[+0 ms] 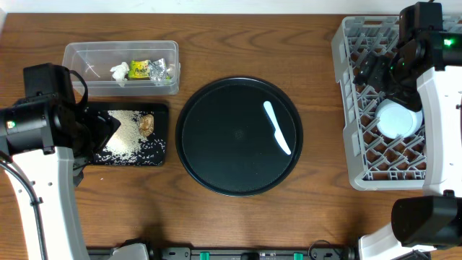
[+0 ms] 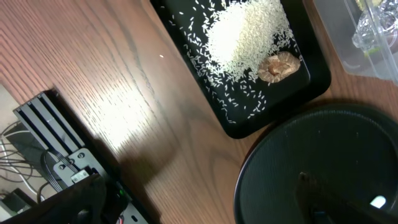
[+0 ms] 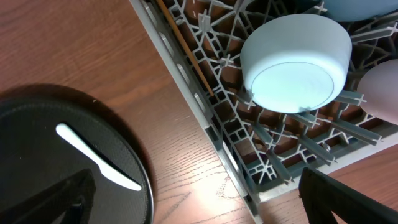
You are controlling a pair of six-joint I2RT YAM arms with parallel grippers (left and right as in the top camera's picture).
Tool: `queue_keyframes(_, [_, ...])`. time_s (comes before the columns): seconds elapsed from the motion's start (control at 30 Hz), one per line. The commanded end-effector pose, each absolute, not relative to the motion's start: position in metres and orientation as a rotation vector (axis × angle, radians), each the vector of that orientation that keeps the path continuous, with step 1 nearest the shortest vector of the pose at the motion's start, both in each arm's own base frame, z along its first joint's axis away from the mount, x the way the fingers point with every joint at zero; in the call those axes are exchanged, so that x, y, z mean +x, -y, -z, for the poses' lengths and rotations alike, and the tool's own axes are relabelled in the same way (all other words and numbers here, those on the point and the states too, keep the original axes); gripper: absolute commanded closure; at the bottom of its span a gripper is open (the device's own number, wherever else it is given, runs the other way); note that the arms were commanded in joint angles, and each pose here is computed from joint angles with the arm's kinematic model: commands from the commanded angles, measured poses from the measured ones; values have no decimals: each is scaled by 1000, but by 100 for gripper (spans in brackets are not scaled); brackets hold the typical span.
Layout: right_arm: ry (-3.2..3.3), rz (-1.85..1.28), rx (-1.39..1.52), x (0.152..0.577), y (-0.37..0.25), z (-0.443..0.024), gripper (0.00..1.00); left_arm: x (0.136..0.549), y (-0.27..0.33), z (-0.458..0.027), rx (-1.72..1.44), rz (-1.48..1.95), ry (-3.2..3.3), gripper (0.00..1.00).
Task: Sort waste into correct bins and load items into the dishwasher rack
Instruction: 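Retract the left gripper beside the rice tray, then move the right gripper to the light blue spoon and grasp it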
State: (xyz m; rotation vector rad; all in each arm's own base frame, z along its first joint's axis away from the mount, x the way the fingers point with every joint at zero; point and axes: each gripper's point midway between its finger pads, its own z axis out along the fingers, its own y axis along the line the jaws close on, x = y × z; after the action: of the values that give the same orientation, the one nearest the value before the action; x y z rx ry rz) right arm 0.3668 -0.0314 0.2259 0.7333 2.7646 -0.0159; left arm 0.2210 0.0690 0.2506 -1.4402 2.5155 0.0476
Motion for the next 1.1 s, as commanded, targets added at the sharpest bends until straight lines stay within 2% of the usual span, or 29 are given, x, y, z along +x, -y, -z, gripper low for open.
queue_keyframes(0.0, [-2771, 23, 710, 368, 30, -226, 1, 218, -75, -251, -1457, -92, -2502, 2])
queue_keyframes(0.5, [-2771, 23, 710, 368, 30, -226, 1, 218, -75, -251, -1457, -92, -2502, 2])
queue_keyframes(0.6, [-2761, -136, 795, 370, 12, -226, 1, 218, -75, -251, -1457, -92, -2502, 2])
queue_keyframes(0.73, [-2882, -550, 789, 349, -39, -230, 1, 218, -75, -251, -1457, -92, -2502, 2])
queue_keyframes(0.83, [-2907, -851, 648, 341, -73, -243, 1, 218, -75, -250, -1458, -93, -2503, 2])
queue_keyframes(0.9, [-2906, -938, 549, 339, -88, -248, 1, 219, -75, -251, -1456, -91, -2500, 2])
queue_keyframes(1.07, [-2968, -742, 228, 333, -110, -236, 1, 219, -75, -251, -1456, -91, -2500, 2])
